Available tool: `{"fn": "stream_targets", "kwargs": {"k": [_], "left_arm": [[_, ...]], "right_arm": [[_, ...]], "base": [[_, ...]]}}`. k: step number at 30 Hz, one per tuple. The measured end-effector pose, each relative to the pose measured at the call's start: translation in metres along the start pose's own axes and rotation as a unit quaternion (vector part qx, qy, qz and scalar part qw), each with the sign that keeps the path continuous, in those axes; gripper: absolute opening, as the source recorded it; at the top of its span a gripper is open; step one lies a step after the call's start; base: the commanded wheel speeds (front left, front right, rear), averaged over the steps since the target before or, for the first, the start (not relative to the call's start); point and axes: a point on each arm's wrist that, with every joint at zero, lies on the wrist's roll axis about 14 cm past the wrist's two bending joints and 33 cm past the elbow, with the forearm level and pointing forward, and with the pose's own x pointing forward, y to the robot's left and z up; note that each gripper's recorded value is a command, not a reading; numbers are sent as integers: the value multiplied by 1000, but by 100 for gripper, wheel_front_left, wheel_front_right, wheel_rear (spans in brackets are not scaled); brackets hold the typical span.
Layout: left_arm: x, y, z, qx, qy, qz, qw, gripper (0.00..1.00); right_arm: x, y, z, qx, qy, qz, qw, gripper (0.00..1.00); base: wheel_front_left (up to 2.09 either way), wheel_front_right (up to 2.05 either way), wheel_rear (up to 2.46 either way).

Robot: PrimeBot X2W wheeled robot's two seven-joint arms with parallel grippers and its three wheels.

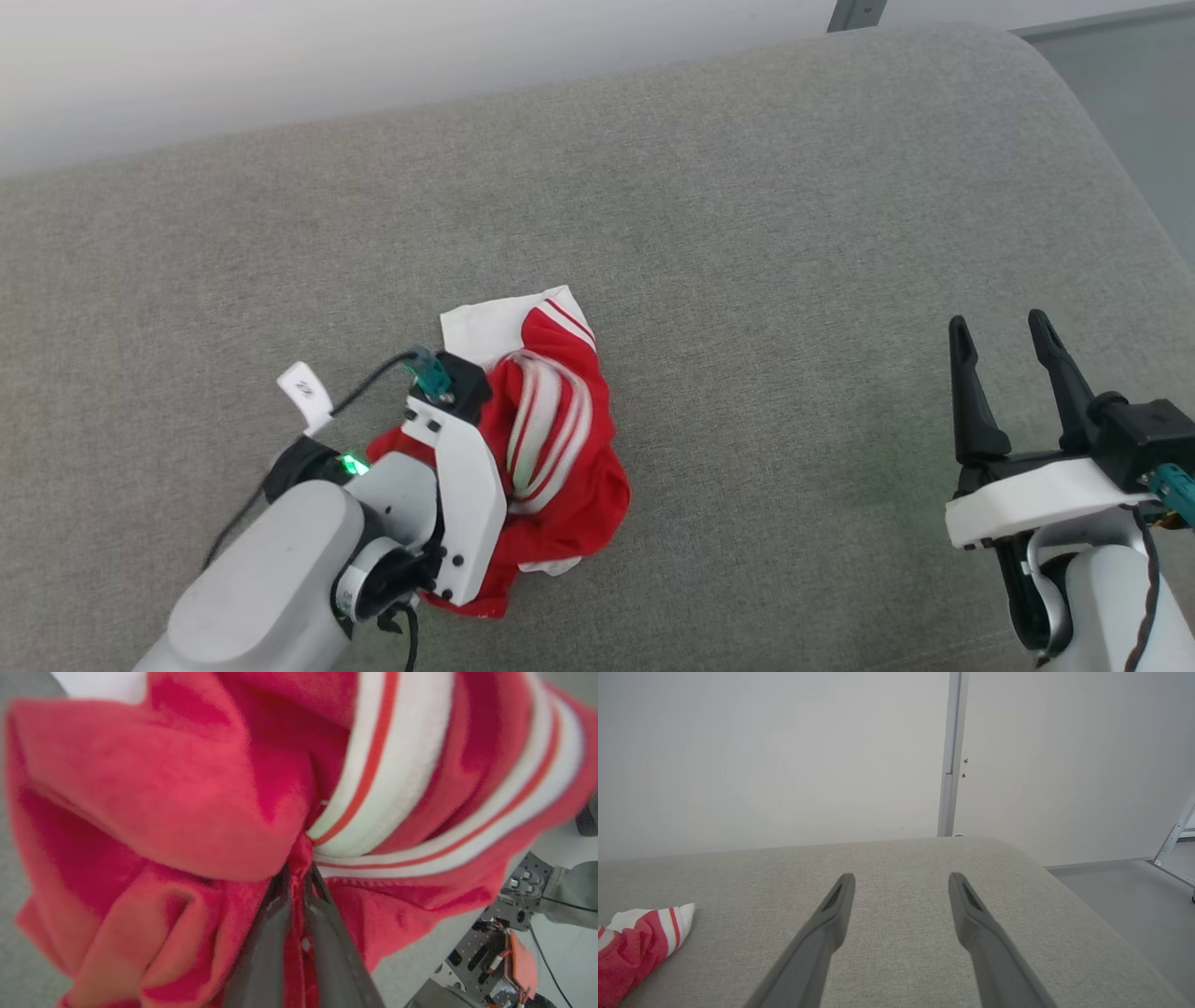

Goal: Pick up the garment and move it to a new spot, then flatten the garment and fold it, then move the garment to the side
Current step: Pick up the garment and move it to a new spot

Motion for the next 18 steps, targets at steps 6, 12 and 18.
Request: {"fn": "stream_targets", "kwargs": {"k": [6, 12, 18], "left_arm": [[13, 4, -9, -4, 20, -1, 1000, 100], [0, 6, 15, -19, -48, 2, 999, 100], [-40, 19, 46, -18, -154, 29, 987, 100]], "right_arm": [[7, 11, -2, 3, 1, 18, 1000, 100], [8, 16, 4, -1, -7, 32, 999, 100], [4, 21, 11, -2, -15, 45, 999, 100]], "base": [[0, 0, 0], [0, 0, 0], [0, 0, 0]]}}
